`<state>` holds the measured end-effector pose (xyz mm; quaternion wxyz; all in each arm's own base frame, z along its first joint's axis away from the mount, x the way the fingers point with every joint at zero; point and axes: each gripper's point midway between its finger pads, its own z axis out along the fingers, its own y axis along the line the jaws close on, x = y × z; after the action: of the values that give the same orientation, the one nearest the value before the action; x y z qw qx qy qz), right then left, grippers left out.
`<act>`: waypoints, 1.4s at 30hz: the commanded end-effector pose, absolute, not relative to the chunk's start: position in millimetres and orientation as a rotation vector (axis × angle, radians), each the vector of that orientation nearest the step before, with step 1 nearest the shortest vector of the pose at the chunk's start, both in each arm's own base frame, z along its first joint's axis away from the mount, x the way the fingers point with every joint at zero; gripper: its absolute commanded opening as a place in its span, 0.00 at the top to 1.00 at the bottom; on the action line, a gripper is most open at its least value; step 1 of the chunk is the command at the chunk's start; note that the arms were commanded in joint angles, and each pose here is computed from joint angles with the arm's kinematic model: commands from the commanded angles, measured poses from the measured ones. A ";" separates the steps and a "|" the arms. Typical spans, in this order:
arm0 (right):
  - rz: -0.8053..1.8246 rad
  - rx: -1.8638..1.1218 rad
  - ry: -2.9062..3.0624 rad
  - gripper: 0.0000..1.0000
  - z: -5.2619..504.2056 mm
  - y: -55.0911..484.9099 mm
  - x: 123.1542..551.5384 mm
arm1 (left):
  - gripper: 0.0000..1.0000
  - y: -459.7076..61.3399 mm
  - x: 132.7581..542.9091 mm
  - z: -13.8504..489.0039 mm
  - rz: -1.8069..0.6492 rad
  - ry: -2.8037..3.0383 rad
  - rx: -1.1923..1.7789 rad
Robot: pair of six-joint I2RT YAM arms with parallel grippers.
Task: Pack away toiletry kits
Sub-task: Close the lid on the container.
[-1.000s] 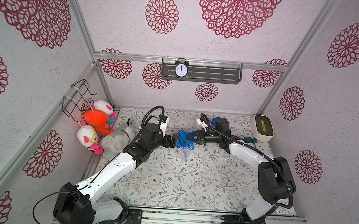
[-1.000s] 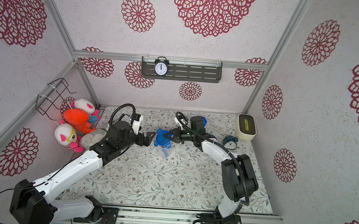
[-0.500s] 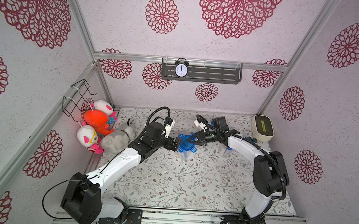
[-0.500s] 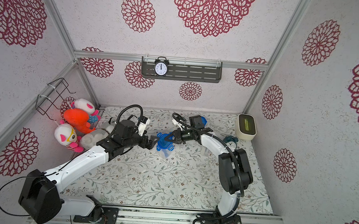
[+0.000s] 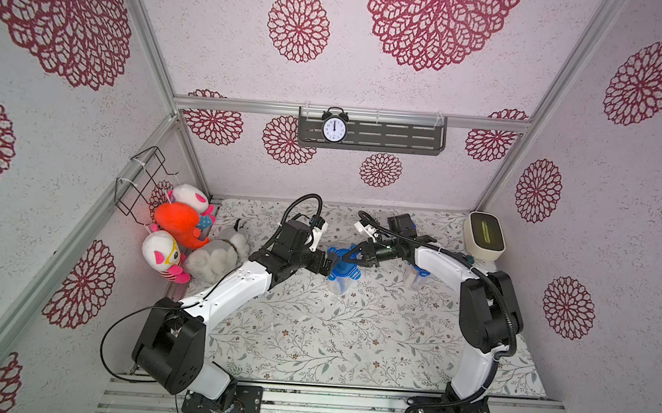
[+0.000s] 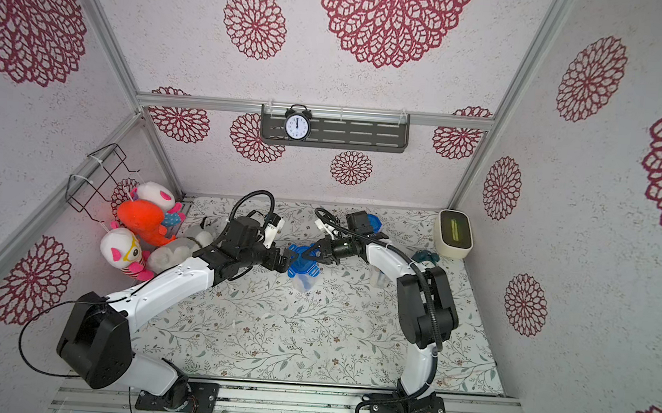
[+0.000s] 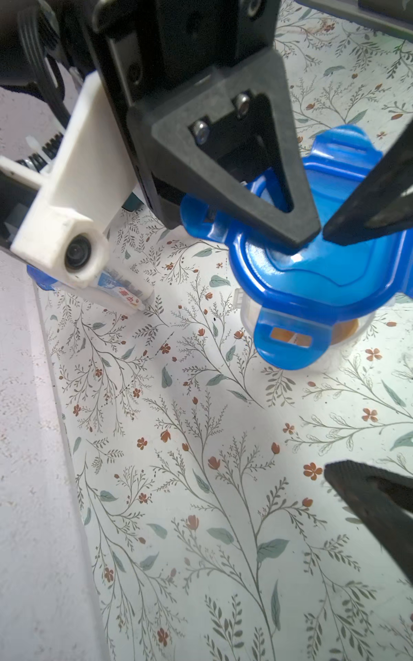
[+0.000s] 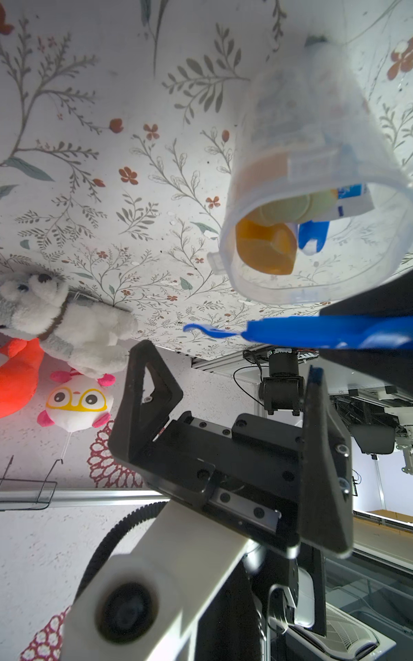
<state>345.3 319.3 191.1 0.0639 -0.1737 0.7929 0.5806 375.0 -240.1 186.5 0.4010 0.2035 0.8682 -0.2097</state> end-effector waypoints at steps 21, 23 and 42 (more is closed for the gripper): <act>1.685 -0.565 2.394 0.74 186.3 320.3 357.9 | 0.15 -230.6 374.5 134.6 -0.446 2.387 0.515; 1.656 -0.561 2.397 0.71 186.3 319.2 360.6 | 0.16 -228.9 372.1 130.0 -0.441 2.402 0.510; 1.331 -0.541 2.413 0.57 200.0 299.6 378.6 | 0.17 -219.3 370.0 112.2 -0.373 2.464 0.508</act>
<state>371.1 311.9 176.9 0.1125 -0.1782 0.8386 0.5023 381.4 -236.9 151.6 0.3541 0.1895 0.8971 -0.1841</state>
